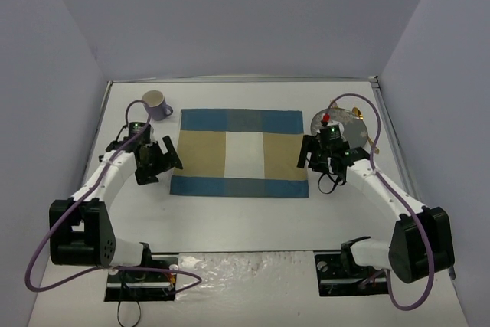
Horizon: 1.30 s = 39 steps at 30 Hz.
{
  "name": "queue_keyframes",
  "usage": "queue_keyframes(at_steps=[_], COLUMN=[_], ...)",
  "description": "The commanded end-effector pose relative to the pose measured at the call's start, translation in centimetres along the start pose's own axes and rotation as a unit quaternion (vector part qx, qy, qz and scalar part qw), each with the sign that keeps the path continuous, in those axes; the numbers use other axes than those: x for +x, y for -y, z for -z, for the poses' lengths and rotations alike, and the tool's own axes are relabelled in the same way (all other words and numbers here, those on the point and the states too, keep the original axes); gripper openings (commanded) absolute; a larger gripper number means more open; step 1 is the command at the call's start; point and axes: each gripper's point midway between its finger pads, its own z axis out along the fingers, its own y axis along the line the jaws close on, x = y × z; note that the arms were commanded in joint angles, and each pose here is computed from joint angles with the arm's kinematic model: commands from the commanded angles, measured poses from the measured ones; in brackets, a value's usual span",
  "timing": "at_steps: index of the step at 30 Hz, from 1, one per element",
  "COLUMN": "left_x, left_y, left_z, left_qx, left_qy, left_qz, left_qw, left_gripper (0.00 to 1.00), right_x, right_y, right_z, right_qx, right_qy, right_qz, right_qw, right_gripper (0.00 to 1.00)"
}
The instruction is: Set the dinner table for one person
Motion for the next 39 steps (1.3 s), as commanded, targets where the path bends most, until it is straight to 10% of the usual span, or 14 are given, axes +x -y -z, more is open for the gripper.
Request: queue_keyframes(at_steps=[1, 10, 39], left_x=[-5.6, -7.0, -4.1], left_y=[3.9, 12.2, 9.9], left_z=[6.0, 1.2, -13.6], left_qx=[0.037, 0.091, 0.025], left_qy=[0.118, 0.143, 0.049], left_qz=[-0.041, -0.075, 0.026], left_qw=[0.991, 0.983, 0.998], left_gripper=[0.93, 0.83, 0.79], right_x=[-6.8, -7.6, -8.5], right_y=[-4.3, -8.1, -2.6], right_z=[2.7, -2.8, -15.1], right_qx=[-0.044, -0.087, -0.018], right_qy=[0.094, 0.069, 0.028], right_qz=[0.042, 0.082, 0.083], right_qw=[0.994, 0.99, 0.996], right_gripper=[0.77, 0.63, 0.67])
